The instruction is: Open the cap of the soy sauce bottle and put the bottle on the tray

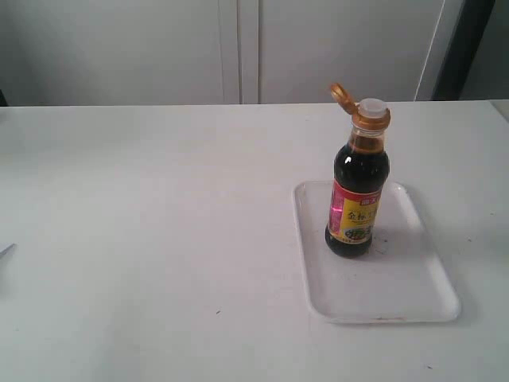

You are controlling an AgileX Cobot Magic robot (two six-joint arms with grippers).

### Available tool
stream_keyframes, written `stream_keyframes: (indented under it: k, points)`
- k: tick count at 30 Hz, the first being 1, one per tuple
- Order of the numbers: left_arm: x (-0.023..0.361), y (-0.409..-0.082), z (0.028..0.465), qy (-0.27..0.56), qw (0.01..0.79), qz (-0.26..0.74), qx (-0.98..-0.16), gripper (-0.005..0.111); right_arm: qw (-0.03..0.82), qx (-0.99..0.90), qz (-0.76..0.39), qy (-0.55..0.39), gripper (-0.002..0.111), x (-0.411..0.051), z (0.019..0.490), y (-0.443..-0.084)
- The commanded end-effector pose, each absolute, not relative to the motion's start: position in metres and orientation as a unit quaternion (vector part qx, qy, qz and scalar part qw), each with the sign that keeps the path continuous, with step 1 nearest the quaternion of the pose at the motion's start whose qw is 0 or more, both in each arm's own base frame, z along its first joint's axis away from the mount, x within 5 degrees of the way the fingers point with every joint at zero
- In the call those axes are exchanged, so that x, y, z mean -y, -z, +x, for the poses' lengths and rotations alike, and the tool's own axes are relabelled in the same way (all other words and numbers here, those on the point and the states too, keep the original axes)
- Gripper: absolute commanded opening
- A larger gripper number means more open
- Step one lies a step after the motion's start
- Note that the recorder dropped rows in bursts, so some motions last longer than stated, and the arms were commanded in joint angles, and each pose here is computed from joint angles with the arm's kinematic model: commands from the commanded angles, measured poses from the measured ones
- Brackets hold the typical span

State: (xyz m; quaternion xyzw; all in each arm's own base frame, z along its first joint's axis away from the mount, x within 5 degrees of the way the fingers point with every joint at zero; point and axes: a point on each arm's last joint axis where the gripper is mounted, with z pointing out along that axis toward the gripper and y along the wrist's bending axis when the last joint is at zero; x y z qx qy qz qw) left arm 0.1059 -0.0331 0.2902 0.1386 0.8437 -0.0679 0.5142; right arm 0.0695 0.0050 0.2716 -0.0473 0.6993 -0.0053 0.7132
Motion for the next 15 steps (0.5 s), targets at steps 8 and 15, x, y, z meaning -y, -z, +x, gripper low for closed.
stream_keyframes:
  k: [8, 15]
  points:
    - [0.023, -0.266, 0.093, 0.038, 0.547, 0.144, -0.824, 0.000, 0.713, -0.700, -0.048, 0.003, 0.000, -0.005, 0.069, -0.270]
    - [0.013, -0.242, 0.081, 0.019, 0.563, 0.100, -0.820, 0.000, 0.713, -0.700, -0.048, 0.003, 0.000, -0.005, 0.069, -0.270]
